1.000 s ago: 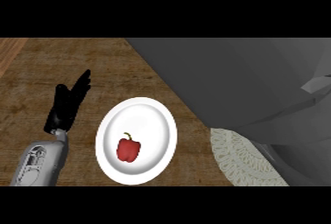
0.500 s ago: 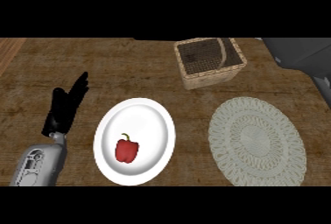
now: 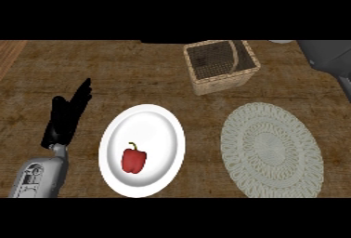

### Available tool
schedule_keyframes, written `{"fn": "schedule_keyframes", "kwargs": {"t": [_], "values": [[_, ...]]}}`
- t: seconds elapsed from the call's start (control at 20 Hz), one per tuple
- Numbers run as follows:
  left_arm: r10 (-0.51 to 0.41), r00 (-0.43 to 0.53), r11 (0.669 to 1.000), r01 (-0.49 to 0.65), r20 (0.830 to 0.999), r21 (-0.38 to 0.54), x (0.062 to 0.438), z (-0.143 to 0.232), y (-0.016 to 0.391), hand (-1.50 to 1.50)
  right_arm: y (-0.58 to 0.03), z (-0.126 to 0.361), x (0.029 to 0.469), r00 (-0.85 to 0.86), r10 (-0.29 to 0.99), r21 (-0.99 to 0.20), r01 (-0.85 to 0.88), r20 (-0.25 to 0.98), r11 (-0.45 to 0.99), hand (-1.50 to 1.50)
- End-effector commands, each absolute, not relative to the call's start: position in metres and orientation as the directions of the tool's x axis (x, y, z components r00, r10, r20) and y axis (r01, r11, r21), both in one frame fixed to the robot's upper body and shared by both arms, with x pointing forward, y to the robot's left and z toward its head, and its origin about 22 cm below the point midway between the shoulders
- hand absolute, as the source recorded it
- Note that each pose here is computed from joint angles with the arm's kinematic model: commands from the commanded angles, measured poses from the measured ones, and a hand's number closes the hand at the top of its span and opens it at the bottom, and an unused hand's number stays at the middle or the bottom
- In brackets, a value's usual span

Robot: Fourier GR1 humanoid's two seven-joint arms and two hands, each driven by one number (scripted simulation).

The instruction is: Pick the sweet potato from the placemat and place it in the basket

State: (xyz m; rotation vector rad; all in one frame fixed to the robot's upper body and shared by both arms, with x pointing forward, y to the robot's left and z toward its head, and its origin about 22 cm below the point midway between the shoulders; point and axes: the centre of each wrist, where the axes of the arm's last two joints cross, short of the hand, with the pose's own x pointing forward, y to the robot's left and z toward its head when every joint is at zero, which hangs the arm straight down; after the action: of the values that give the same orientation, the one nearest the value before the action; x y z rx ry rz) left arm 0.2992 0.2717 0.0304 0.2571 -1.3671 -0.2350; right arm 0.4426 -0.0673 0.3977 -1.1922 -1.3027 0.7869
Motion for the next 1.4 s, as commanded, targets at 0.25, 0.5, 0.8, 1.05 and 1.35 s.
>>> {"fn": "schedule_keyframes", "kwargs": {"t": [0.25,0.5,0.8,1.05,1.35], "values": [[-0.300,0.183,0.952,-0.006,0.936,0.306,0.302,0.042,0.268,0.00,-0.103,0.353,0.464,0.161,0.934,-0.946,0.117,0.319,0.303,1.50],[-0.303,0.189,0.952,0.010,0.934,0.306,0.301,0.022,0.277,0.00,-0.104,0.328,0.471,0.238,0.840,-0.871,0.071,0.488,0.486,-1.50],[-0.309,0.194,0.950,0.015,0.931,0.312,0.289,0.031,0.282,0.00,-0.109,0.300,0.473,0.168,0.812,-0.828,0.160,0.560,0.538,-1.50],[-0.320,0.177,0.946,0.012,0.931,0.323,0.293,0.025,0.257,0.00,-0.129,0.311,0.472,0.096,0.740,-0.725,0.316,0.666,0.612,-1.50],[-0.304,0.189,0.950,-0.017,0.934,0.312,0.298,0.026,0.268,0.00,-0.160,0.324,0.471,0.118,0.644,-0.600,0.518,0.756,0.609,-1.50]]}}
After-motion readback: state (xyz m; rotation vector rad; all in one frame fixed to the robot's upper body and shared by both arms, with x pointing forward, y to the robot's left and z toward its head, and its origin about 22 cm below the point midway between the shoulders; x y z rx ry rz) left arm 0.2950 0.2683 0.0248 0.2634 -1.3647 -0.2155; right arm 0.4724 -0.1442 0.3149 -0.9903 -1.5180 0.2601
